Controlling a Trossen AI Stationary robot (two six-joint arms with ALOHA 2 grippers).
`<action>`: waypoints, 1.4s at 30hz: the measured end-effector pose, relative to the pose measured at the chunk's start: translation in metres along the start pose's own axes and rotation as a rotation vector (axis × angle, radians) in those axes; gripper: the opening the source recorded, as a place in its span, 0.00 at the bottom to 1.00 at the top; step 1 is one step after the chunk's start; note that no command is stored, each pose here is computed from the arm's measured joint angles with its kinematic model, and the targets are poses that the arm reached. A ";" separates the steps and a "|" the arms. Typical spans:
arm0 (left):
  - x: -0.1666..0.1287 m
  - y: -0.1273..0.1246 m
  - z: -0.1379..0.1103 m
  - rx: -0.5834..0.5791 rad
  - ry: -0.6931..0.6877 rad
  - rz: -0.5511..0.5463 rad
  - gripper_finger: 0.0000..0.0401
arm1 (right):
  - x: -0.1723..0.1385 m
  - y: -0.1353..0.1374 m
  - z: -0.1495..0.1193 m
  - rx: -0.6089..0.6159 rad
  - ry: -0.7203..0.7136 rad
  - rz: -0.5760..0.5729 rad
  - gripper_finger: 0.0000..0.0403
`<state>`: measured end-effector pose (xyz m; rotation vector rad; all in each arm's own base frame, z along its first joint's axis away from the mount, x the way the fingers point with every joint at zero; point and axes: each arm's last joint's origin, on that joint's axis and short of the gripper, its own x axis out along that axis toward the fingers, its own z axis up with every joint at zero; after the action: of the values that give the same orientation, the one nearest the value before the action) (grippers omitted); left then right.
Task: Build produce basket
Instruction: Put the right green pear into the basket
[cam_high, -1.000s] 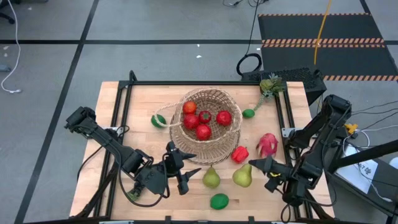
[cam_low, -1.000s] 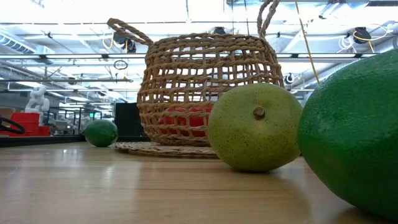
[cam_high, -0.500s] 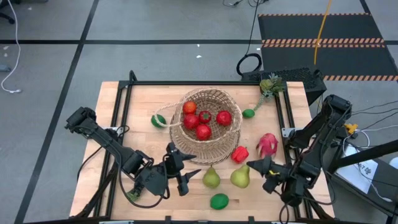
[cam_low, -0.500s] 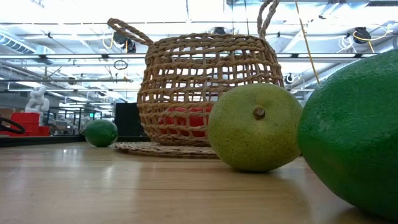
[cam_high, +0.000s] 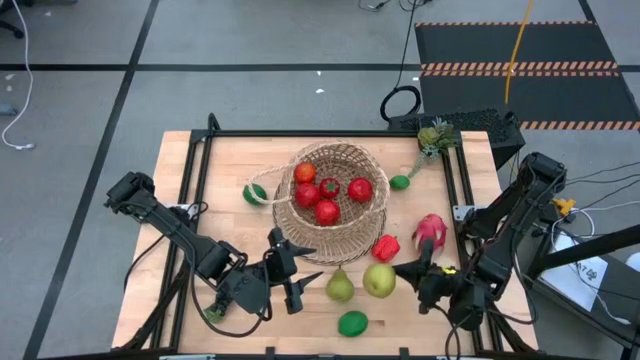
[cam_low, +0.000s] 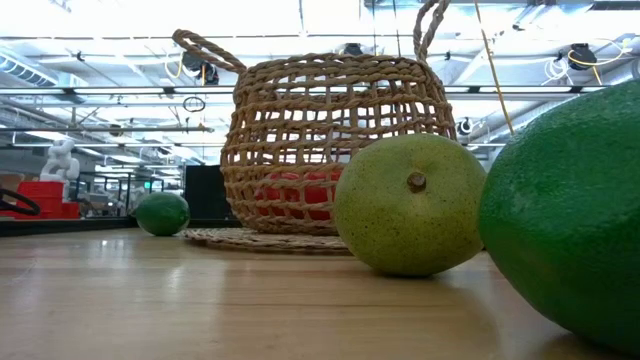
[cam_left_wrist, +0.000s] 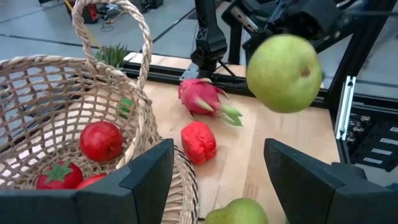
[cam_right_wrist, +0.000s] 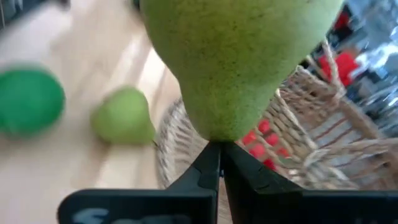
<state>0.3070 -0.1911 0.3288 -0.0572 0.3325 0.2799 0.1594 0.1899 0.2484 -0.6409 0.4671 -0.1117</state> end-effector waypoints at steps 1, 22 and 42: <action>0.000 0.000 0.000 0.008 0.000 0.000 0.62 | 0.001 0.000 0.002 0.053 -0.010 0.009 0.01; 0.000 0.000 0.000 0.317 0.000 0.000 0.62 | 0.023 -0.007 0.027 0.914 -0.125 0.001 0.01; -0.034 0.035 0.002 0.294 0.137 0.097 0.62 | 0.085 -0.046 0.064 1.042 -0.228 -0.045 0.01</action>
<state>0.2665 -0.1661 0.3412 0.2311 0.5101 0.3208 0.2659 0.1680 0.2880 0.3598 0.1248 -0.2937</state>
